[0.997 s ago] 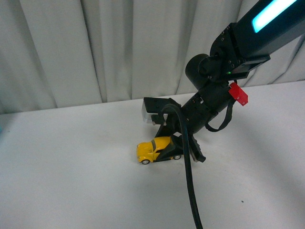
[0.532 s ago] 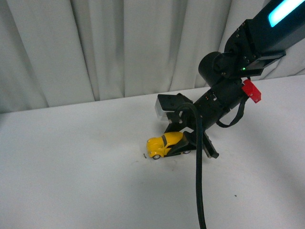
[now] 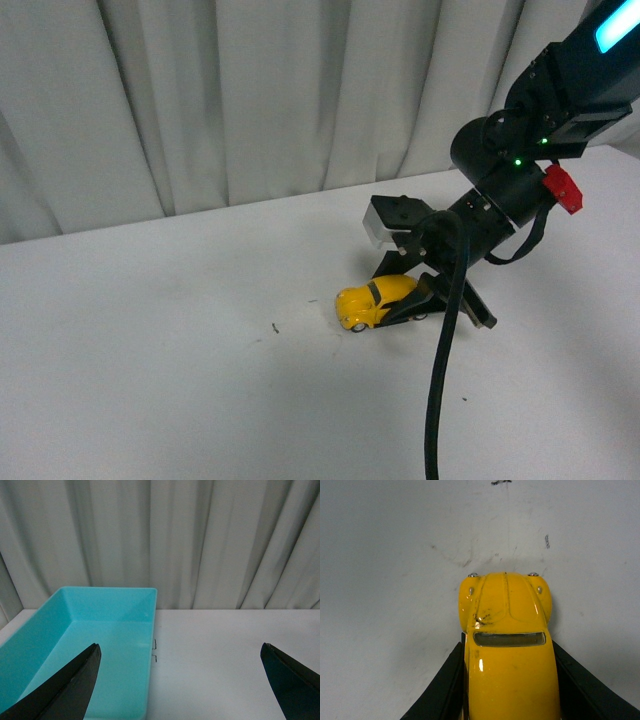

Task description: Wind up and store yellow beetle toy

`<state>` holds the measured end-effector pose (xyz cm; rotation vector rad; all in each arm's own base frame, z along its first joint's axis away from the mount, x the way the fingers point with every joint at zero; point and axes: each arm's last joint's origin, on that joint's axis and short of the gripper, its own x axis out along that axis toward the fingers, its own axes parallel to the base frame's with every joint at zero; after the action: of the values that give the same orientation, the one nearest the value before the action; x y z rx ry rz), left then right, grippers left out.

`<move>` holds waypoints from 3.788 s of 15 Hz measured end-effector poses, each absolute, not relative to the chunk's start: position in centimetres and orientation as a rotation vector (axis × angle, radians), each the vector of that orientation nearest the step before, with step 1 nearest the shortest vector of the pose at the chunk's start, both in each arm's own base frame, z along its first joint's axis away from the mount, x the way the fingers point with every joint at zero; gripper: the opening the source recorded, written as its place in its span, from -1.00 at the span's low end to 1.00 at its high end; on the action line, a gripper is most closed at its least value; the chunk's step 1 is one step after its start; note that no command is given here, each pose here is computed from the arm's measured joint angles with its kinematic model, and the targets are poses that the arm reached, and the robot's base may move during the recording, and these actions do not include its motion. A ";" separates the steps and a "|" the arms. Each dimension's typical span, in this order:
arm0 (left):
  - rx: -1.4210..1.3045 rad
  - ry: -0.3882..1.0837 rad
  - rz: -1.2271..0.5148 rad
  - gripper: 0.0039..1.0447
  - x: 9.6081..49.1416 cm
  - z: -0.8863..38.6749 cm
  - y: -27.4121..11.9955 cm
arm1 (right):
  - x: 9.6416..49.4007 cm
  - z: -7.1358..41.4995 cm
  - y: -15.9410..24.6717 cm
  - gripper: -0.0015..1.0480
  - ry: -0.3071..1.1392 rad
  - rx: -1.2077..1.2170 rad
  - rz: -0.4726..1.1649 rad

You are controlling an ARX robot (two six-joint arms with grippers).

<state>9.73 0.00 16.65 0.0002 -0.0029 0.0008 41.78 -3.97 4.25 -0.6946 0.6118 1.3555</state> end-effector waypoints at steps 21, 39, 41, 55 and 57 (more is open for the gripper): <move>0.000 -0.002 0.001 0.88 9.7 16.6 0.0 | 40.1 3.9 -7.7 0.87 0.640 -0.668 1.310; 0.000 -0.002 0.002 0.88 9.7 16.6 0.0 | 25.2 21.8 -0.6 0.05 0.137 -0.673 0.179; 0.000 -0.002 0.000 0.88 9.7 16.6 0.0 | 20.9 23.4 0.0 -0.33 0.034 -0.312 0.020; 0.000 -0.002 0.000 0.88 9.7 16.6 0.0 | 11.9 17.8 0.0 -0.96 0.001 -0.017 0.003; 0.000 -0.002 0.000 0.88 9.7 16.6 0.0 | 11.6 17.3 0.0 -0.96 -0.023 -0.016 0.002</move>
<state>9.73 0.00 16.65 0.0002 -0.0025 0.0004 11.59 0.00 17.27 -0.0162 -0.0231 0.0021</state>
